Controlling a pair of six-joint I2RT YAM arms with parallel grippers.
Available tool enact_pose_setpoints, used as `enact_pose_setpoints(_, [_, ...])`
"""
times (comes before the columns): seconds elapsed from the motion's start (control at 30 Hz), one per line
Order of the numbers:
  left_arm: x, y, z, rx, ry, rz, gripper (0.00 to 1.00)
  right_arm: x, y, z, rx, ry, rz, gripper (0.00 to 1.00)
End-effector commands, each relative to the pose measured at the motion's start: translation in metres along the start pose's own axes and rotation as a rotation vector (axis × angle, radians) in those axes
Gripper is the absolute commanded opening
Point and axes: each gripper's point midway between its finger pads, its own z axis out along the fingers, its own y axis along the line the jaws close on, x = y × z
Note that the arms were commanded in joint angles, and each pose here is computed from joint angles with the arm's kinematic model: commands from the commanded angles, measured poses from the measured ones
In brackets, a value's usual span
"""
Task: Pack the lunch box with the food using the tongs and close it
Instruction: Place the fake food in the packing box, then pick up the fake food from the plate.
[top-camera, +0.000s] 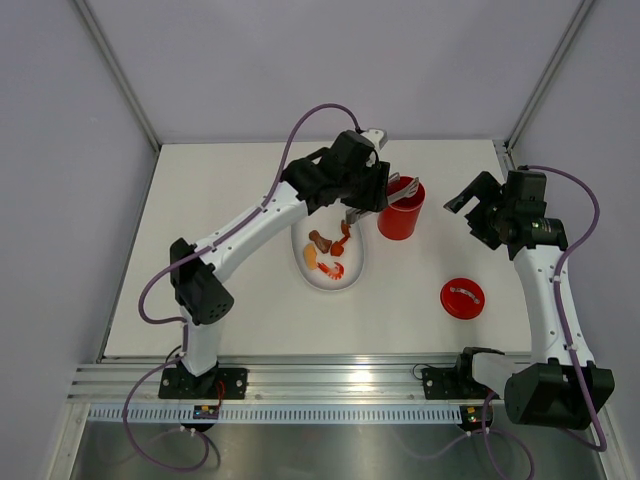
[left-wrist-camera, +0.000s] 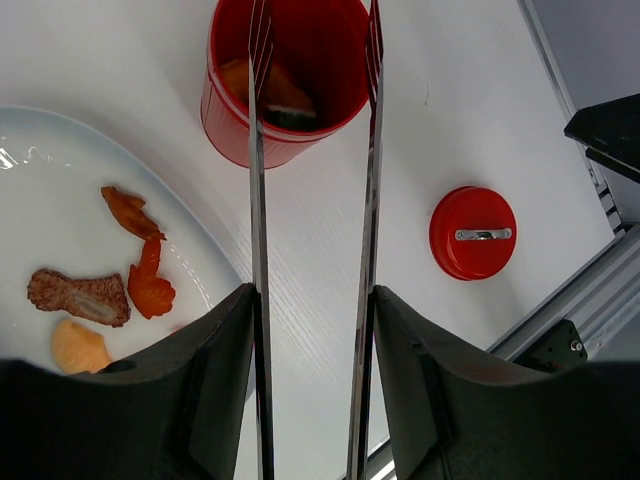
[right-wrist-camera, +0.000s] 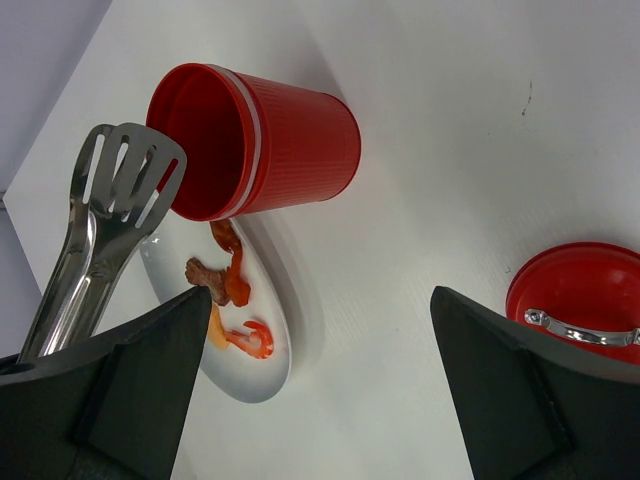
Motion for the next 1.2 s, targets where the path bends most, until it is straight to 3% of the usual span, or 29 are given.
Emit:
enact_pose_setpoints(0.0, [-0.033,-0.023,-0.017,0.078,-0.105,0.011,0.52,-0.005,0.005,-0.008,-0.017,-0.032,-0.018,1.0])
enact_pose_setpoints(0.1, [-0.032,-0.023,-0.018,0.077,-0.104,0.014,0.5,-0.006,0.006,-0.01,-0.019,-0.037,-0.019,0.99])
enact_pose_setpoints(0.13, [-0.033,-0.023,-0.02,0.08,-0.108,0.013,0.4,-0.005,0.006,-0.009,-0.018,-0.034,-0.021,0.99])
enact_pose_setpoints(0.27, [-0.04,-0.021,-0.035,0.066,-0.143,0.018,0.24,-0.005,0.005,-0.009,-0.015,-0.034,-0.018,1.0])
enact_pose_setpoints(0.37, [-0.043,-0.009,-0.056,0.008,-0.19,0.028,0.19,-0.005,0.005,-0.009,-0.017,-0.035,-0.017,1.0])
enact_pose_setpoints(0.57, [-0.016,0.042,-0.08,-0.193,-0.178,0.022,0.2,-0.006,0.005,-0.009,-0.016,-0.039,-0.022,0.99])
enact_pose_setpoints(0.77, [0.03,0.081,-0.064,-0.272,-0.066,-0.063,0.28,-0.007,0.007,-0.009,-0.022,-0.039,-0.027,0.99])
enact_pose_setpoints(0.97, [0.06,0.087,-0.043,-0.263,0.032,-0.109,0.39,-0.007,0.008,-0.008,-0.027,-0.035,-0.025,1.0])
enact_pose_setpoints(1.17, [0.074,0.089,-0.023,-0.267,0.084,-0.137,0.44,-0.007,0.009,-0.007,-0.028,-0.032,-0.03,1.0])
